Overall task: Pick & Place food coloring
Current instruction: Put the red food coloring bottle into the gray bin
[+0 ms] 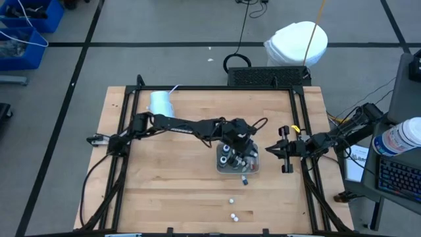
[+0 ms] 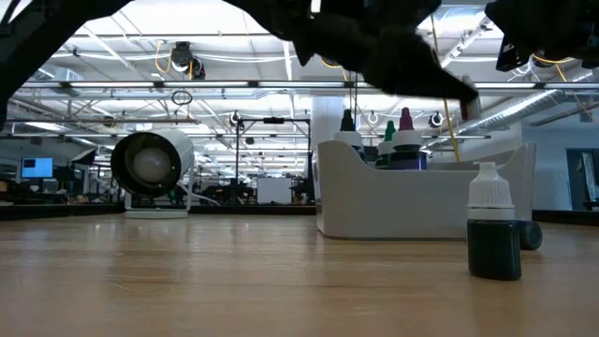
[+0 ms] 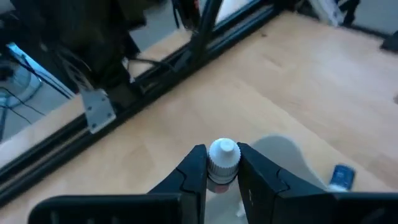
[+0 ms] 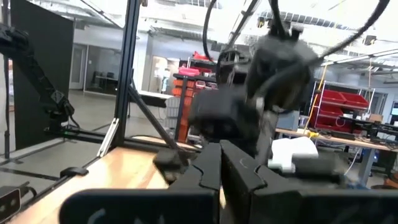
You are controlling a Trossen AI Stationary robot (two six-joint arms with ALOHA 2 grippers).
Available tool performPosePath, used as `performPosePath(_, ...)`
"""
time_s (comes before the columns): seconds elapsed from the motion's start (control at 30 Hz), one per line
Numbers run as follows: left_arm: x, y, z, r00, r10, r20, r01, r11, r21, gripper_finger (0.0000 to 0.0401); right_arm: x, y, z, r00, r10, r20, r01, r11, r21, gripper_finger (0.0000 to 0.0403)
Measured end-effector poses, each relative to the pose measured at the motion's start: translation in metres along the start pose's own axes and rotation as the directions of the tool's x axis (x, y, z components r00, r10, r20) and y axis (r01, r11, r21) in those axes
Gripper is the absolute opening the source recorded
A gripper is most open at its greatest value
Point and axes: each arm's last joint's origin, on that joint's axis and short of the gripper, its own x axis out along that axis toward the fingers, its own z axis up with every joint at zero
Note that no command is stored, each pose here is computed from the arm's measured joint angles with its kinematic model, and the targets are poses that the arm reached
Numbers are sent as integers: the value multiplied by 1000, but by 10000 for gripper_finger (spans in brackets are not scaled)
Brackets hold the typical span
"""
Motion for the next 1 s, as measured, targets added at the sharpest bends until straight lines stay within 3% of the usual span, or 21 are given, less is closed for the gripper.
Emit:
performPosePath(0.17,10,-3,-16,998,-15,-56,13,999,-32,69,0,0,1,1000,-2,8,2,1000,3,0)
performPosePath(0.37,9,-2,-13,998,19,-62,-22,998,-59,69,0,0,2,1000,-3,20,2,1000,8,0)
performPosePath(0.57,14,-5,-15,997,27,-74,-38,987,-155,69,0,0,2,1000,-3,20,3,1000,8,0)
performPosePath(1.0,25,-15,-22,993,32,-113,-51,984,-173,69,0,-1,4,999,-7,37,6,1000,10,0)
